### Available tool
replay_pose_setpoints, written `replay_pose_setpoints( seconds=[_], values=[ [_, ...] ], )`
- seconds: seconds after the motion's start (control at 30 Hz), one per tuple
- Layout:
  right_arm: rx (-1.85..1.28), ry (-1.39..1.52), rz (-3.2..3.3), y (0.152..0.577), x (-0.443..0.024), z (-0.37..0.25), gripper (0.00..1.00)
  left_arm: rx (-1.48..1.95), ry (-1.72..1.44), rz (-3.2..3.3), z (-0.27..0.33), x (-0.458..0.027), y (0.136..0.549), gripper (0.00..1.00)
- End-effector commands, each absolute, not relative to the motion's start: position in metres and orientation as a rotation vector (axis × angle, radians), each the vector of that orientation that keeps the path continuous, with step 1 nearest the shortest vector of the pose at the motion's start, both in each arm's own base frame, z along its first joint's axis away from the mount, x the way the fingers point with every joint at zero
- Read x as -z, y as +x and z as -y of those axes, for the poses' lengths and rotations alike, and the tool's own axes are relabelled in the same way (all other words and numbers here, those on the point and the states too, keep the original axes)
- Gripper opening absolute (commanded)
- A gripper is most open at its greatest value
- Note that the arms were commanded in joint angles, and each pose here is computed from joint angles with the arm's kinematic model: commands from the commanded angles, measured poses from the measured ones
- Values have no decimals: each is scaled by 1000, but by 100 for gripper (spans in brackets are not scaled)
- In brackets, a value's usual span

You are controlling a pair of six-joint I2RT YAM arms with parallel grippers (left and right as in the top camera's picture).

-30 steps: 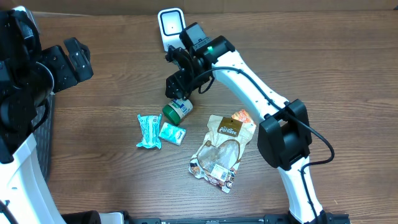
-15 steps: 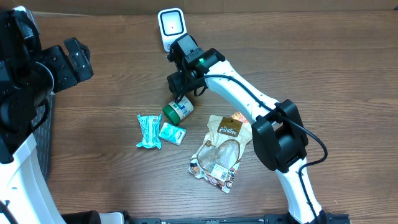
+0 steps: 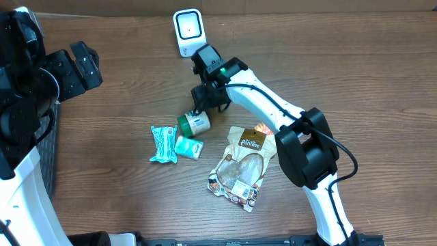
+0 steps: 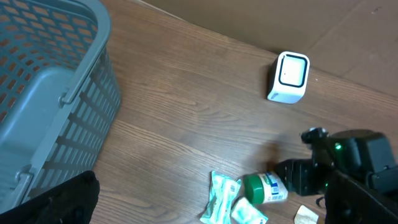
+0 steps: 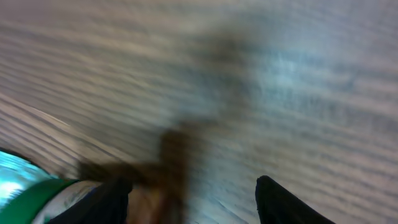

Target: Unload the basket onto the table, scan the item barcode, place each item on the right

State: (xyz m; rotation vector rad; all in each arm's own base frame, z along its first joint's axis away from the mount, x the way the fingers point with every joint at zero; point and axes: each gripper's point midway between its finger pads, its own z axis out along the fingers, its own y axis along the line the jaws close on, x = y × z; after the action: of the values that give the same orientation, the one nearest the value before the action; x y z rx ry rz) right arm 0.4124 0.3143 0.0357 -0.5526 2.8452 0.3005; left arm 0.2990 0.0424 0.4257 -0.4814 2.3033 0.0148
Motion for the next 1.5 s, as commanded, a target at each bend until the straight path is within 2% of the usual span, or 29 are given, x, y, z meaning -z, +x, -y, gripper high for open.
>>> replay_pose_setpoints(
  seconds=[0.0, 0.27, 0.5, 0.57, 0.67, 0.7, 0.83, 1.0, 1.47],
  values=[
    [-257, -542, -2900, 402, -25, -302, 62, -22, -501, -2290, -45, -428, 300, 99],
    [-243, -542, -2925, 394, -34, -295, 61, -22, -501, -2290, -45, -428, 300, 100],
    [-275, -615, -2845, 401, -79, -304, 71, -22, -501, -2290, -45, -428, 300, 100],
    [-291, -702, -2798, 401, -93, -311, 76, -22, -501, -2290, -45, -428, 300, 100],
    [-327, -837, -2720, 397, -107, -324, 97, -22, -501, -2290, -45, -428, 300, 100],
    [-351, -888, -2695, 395, -109, -330, 100, -22, -501, -2290, -45, -428, 300, 99],
    [-469, -1126, -2606, 377, -108, -352, 100, -22, -501, -2290, -45, -428, 300, 100],
    [-449, -1311, -2537, 359, -98, -366, 100, -22, -501, -2290, -45, -428, 300, 100],
    [-383, -1446, -2558, 340, -52, -382, 100, -22, -501, -2290, -45, -428, 300, 99]
  ],
)
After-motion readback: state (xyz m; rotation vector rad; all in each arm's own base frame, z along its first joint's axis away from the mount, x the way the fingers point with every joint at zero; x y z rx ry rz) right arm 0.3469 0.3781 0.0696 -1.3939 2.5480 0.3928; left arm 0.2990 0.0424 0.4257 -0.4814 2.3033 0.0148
